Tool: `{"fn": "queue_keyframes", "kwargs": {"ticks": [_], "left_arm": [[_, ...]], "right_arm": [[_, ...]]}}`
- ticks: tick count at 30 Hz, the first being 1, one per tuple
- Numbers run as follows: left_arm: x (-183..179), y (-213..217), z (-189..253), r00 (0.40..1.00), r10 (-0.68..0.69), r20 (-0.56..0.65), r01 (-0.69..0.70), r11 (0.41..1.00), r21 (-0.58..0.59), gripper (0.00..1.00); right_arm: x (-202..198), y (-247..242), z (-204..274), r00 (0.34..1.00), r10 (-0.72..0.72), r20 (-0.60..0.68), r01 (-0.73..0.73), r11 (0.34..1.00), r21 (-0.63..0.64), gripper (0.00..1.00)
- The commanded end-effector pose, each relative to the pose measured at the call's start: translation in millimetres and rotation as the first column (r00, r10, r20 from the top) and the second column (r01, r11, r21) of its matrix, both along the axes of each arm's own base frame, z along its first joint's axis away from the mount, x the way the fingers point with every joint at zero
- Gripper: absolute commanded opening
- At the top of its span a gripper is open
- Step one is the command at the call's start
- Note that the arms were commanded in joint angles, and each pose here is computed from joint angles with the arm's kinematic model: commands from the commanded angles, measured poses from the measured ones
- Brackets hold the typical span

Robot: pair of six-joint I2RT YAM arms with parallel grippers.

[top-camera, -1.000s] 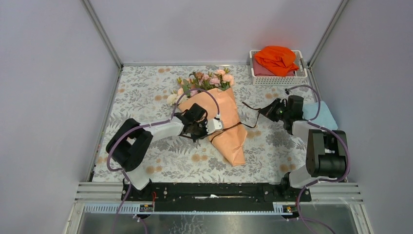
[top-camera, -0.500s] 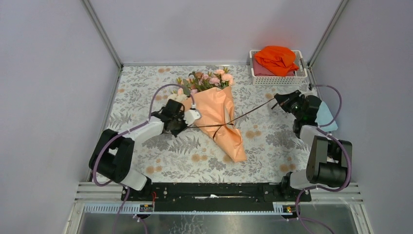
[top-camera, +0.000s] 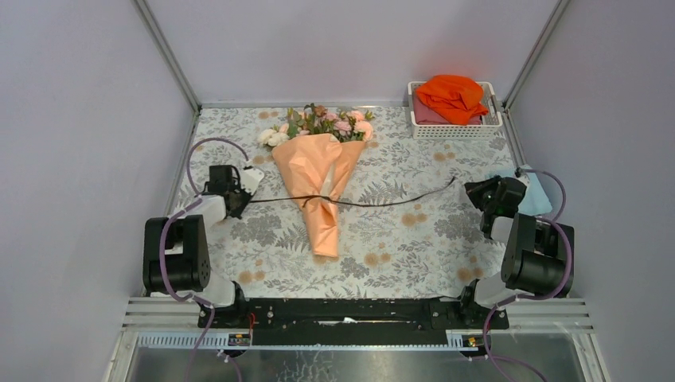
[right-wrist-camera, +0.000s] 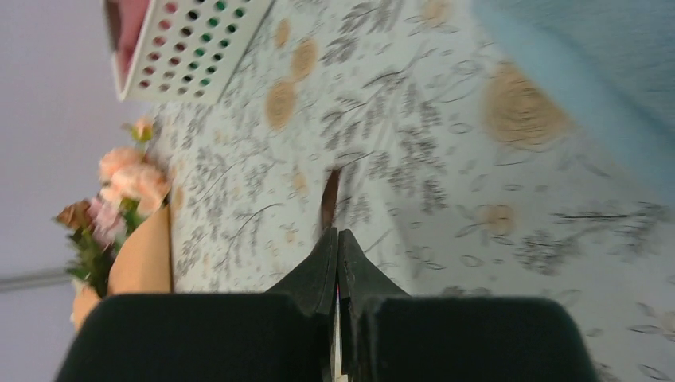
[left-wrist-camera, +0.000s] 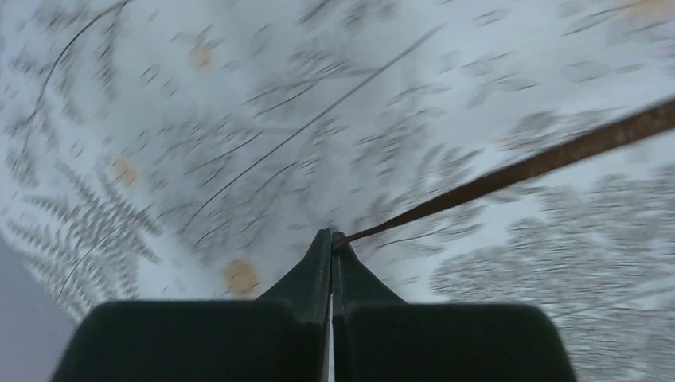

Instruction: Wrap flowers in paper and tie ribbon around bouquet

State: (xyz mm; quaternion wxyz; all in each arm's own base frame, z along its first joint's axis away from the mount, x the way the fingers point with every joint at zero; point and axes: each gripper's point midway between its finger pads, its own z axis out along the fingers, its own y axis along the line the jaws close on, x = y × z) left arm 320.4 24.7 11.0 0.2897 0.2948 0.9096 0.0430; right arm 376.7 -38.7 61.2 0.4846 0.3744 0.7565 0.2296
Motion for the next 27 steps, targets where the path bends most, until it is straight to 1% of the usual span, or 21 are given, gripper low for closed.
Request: {"fn": "queue_keyframes", "kwargs": {"ticks": [1,3,5,7,8,9,10,11,12,13,14,15,16,17,18,20,23,25,27], "left_arm": [[-25,46,-22,0.992,0.093,-0.083,-0.087,0.993,0.076,0.00],[-24,53,-20,0.992,0.107,-0.073,-0.102,0.992,0.076,0.00],[-25,48,-17,0.993,0.090,-0.076,-0.086,0.995,0.049,0.00],[-28,33,-12,0.997,0.031,-0.076,-0.032,0.999,-0.014,0.00],[-27,28,-7,0.998,0.011,-0.062,-0.013,0.999,-0.036,0.00],[-26,24,-3,0.999,-0.001,-0.050,-0.001,0.999,-0.054,0.00],[-23,22,3,0.999,-0.005,-0.037,0.002,0.998,-0.065,0.00],[-19,21,8,1.000,-0.003,-0.025,0.001,0.997,-0.076,0.00],[-18,19,11,1.000,-0.001,-0.031,-0.002,0.996,-0.087,0.00],[-15,20,14,1.000,0.007,-0.029,-0.010,0.996,-0.091,0.00],[-13,19,16,1.000,0.013,-0.026,-0.016,0.995,-0.097,0.00],[-11,19,18,1.000,0.013,-0.020,-0.015,0.995,-0.100,0.00],[-10,18,21,1.000,0.013,-0.015,-0.014,0.994,-0.105,0.00],[-9,18,22,1.000,0.012,-0.011,-0.013,0.994,-0.109,0.00],[-8,17,25,1.000,0.012,-0.006,-0.012,0.994,-0.112,0.00],[-8,17,29,1.000,0.013,0.005,-0.013,0.994,-0.110,0.00],[-9,19,35,1.000,0.007,0.023,-0.005,0.995,-0.097,0.00],[-9,18,39,1.000,0.001,0.029,0.002,0.995,-0.096,0.00],[-9,17,41,1.000,-0.001,0.028,0.004,0.995,-0.100,0.00]], "right_arm": [[1,-30,13,0.994,-0.103,0.043,0.106,0.993,-0.059,0.00],[0,-32,14,0.993,-0.105,0.044,0.108,0.992,-0.064,0.00],[4,-26,20,0.997,-0.058,0.059,0.062,0.996,-0.071,0.00],[14,-7,30,0.995,0.079,0.058,-0.073,0.993,-0.088,0.00],[19,9,37,0.982,0.181,0.059,-0.173,0.978,-0.118,0.00],[24,33,47,0.949,0.307,0.068,-0.292,0.941,-0.168,0.00],[26,65,58,0.877,0.474,0.077,-0.440,0.858,-0.266,0.03],[25,96,65,0.799,0.598,0.061,-0.544,0.762,-0.351,0.10],[20,139,72,0.679,0.733,0.041,-0.647,0.624,-0.440,0.20],[4,191,70,0.515,0.857,-0.017,-0.730,0.428,-0.533,0.30],[-9,223,65,0.386,0.919,-0.081,-0.754,0.263,-0.602,0.44],[-21,253,55,0.261,0.953,-0.151,-0.755,0.105,-0.647,0.50],[-31,274,44,0.160,0.965,-0.209,-0.748,-0.020,-0.663,0.54],[-35,291,36,0.092,0.963,-0.254,-0.737,-0.106,-0.668,0.58],[-37,305,29,0.047,0.958,-0.284,-0.726,-0.162,-0.668,0.60],[-38,325,11,-0.012,0.938,-0.348,-0.716,-0.251,-0.652,0.66],[-39,353,-5,-0.089,0.913,-0.398,-0.701,-0.342,-0.626,0.72],[-50,360,-24,-0.155,0.886,-0.437,-0.721,-0.404,-0.564,0.74],[-58,365,-36,-0.202,0.862,-0.464,-0.722,-0.451,-0.524,0.74]]}}
